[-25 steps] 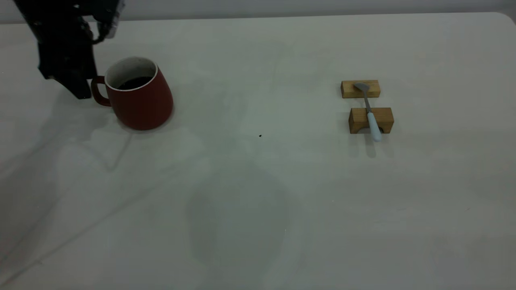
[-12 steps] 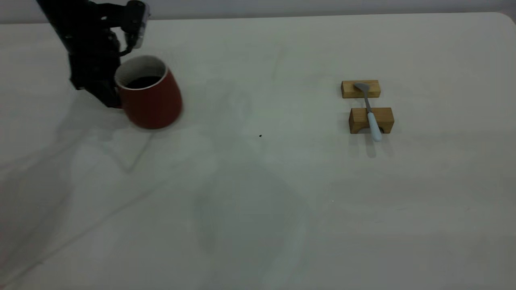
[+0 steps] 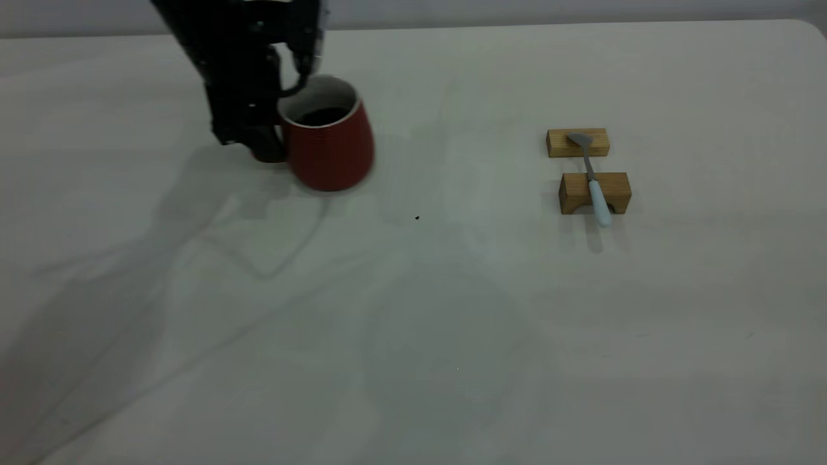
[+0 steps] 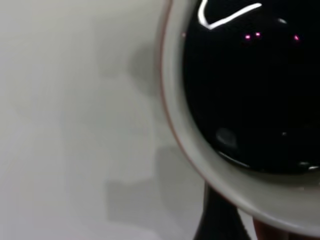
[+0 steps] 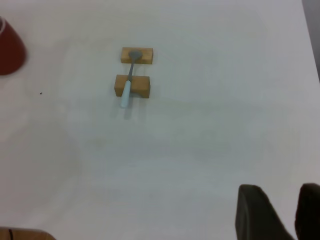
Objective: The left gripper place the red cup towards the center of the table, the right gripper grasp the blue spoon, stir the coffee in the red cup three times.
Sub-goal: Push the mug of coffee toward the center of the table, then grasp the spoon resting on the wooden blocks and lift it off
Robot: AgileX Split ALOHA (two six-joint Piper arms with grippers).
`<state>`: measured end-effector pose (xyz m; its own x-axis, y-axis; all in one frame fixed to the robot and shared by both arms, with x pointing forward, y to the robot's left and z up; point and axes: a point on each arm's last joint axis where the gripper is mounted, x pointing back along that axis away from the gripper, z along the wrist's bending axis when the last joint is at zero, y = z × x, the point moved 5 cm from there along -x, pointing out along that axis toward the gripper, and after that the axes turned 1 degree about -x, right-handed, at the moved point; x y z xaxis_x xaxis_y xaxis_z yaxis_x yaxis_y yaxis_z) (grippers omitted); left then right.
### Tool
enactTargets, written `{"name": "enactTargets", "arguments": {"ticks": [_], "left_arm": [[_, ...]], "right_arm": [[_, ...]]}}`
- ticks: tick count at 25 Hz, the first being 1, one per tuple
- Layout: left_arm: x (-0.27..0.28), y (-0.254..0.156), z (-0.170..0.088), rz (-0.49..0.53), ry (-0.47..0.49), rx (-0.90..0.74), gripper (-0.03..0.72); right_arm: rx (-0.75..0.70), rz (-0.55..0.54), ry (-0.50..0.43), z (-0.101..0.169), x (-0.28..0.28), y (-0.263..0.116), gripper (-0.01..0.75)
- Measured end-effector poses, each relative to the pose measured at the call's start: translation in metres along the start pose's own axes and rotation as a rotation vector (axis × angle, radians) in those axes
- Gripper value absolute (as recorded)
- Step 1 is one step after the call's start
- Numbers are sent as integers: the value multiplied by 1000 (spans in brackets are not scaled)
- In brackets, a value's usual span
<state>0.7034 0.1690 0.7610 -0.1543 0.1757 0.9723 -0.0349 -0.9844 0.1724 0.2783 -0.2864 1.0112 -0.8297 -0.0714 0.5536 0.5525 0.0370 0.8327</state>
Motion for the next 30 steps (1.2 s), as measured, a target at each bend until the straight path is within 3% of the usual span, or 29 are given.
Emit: {"name": "enactTargets", "arguments": {"ticks": [9,18,25,30], "left_arm": [[-6,55,-10,-66,24,-46,558],[7,65,-9,-80,29,-4,558],[108,69,7,-23,120,37,558],[233,79,-3,-79,229,234,558]], "right_arm": [[0,0,0,0,0,0,237],[0,0,0,0,0,0,237],[0,0,0,0,0,0,237],[0,0,0,0,0,0,237]]}}
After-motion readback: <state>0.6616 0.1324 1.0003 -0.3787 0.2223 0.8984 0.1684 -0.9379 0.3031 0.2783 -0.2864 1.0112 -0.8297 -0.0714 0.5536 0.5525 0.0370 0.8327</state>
